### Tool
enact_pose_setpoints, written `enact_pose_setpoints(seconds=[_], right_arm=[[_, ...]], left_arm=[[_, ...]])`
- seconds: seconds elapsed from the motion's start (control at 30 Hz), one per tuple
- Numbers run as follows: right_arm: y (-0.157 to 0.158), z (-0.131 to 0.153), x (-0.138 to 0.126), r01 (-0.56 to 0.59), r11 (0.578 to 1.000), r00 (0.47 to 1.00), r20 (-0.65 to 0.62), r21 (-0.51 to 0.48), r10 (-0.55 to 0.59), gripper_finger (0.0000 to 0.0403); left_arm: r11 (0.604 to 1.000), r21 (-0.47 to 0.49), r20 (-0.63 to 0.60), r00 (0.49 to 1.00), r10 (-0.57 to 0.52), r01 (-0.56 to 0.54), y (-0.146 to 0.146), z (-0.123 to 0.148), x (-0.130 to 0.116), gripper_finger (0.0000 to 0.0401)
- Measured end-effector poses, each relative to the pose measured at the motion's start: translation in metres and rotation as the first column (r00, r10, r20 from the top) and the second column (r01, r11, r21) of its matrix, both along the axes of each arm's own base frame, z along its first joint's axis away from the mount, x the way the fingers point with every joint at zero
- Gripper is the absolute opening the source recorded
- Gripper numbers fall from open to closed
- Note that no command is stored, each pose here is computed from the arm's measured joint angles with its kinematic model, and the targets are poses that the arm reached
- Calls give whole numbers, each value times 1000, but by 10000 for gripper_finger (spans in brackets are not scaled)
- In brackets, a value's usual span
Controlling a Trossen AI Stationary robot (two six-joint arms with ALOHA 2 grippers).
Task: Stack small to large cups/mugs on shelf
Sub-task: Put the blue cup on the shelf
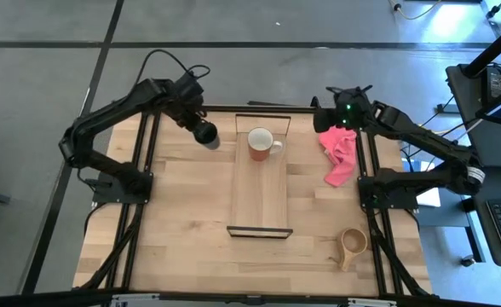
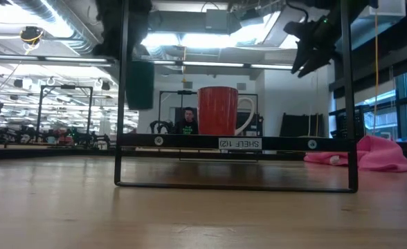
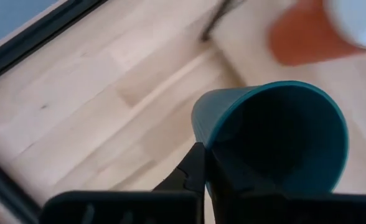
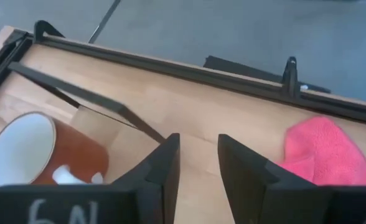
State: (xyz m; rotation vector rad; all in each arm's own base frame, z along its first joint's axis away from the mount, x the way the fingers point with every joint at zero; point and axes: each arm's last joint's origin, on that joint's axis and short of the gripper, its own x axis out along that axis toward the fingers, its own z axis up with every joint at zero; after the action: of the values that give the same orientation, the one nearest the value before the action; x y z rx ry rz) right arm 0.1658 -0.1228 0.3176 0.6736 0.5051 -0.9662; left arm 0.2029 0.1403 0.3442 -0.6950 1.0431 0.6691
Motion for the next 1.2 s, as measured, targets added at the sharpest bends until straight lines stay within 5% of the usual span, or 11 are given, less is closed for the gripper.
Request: enact_pose_setpoints(seconds=[0.27,0.8,1.2], right_arm=[[-24,0,-20,44,996,997,55,74,-49,110],[-32,-1,-31,6,999,1000,4,46,-7,110],[-31,-4,-32,-31,999,998,-49,45,33,110]], left_arm=[[999,-29,68,997,-38,40,-36,20,26,0],[993,-112,174,985,-12,32,-71,-15,108,0],[985,-173,189,982,30,4,-88,-41,142,0]])
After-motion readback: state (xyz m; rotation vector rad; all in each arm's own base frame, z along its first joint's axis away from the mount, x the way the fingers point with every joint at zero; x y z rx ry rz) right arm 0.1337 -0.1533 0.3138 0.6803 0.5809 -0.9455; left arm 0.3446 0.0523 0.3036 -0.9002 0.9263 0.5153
